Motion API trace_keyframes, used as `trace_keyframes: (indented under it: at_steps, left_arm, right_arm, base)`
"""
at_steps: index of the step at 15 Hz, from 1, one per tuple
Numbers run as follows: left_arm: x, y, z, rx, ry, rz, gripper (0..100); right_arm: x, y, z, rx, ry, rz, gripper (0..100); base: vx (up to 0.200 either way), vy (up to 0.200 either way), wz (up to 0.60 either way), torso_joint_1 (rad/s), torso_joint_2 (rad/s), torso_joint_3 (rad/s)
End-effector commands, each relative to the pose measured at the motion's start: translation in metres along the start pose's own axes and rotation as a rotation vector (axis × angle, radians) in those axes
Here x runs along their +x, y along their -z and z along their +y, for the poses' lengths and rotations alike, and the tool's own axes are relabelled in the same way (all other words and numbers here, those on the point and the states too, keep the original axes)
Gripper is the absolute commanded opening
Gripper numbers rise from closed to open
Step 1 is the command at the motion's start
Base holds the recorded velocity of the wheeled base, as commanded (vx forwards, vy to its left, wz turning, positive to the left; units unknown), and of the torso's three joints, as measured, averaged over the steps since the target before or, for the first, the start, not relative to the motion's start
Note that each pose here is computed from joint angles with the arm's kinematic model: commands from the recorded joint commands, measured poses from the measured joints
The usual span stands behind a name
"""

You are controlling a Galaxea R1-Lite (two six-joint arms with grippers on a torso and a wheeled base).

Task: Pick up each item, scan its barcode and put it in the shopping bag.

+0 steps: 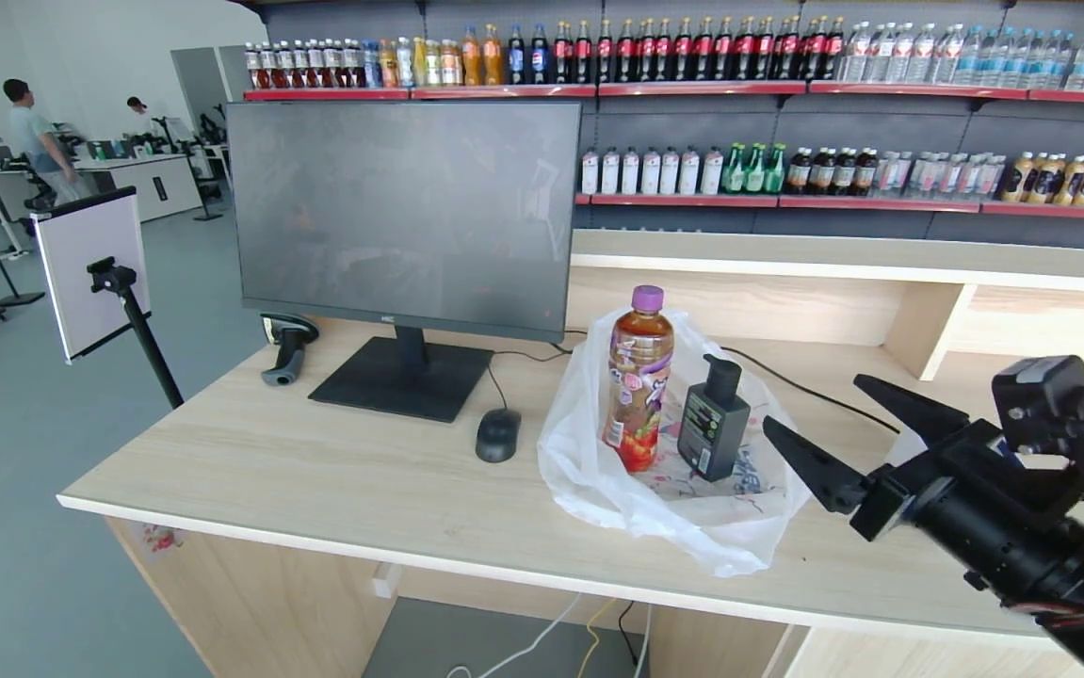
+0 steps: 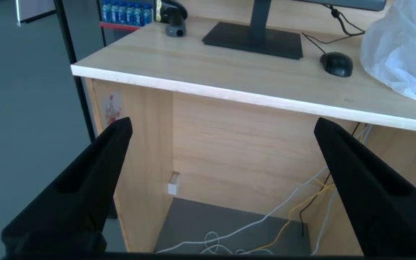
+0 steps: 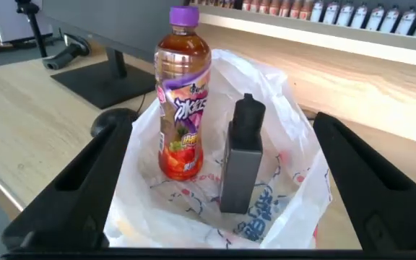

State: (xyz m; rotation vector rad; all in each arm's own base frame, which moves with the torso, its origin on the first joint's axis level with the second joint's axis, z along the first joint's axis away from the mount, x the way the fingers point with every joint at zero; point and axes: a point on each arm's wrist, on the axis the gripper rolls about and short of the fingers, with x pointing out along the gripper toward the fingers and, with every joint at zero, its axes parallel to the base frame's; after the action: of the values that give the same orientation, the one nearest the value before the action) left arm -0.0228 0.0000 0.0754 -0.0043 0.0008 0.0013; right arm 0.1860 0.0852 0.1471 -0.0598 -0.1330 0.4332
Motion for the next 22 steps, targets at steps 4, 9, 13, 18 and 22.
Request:
trace_keyframes:
  at_steps: [4,9,13,18,22]
  left_arm:
    - [0.0,0.0,0.0,0.0,0.0,0.001,100]
    - [0.0,0.0,0.0,0.0,0.0,-0.001,100]
    - [0.0,0.0,0.0,0.0,0.0,0.001,100]
    - [0.0,0.0,0.0,-0.002,-0.002,0.001,100]
    - [0.0,0.0,0.0,-0.002,-0.002,0.001,100]
  right_arm:
    - [-0.067,-0.032,0.001,0.0,-0.006,-0.177,100]
    - [-0.11,-0.058,0.008,0.04,-0.108,-0.348,100]
    - [-0.194,-0.012,0.003,-0.015,-0.136,-0.087,100]
    - [-0.239,0.034,0.002,-0.039,-0.18,0.135,100]
    - [-0.24,0.034,0.005,-0.061,-0.346,0.109,100]
  base:
    - [0.0,0.0,0.0,0.0,0.0,0.0]
    - [0.0,0.0,0.0,0.0,0.0,0.0]
    - [0.0,0.0,0.0,0.0,0.0,0.0]
    - [0.0,0.0,0.0,0.0,0.0,0.0]
    - [0.0,0.0,0.0,0.0,0.0,0.0]
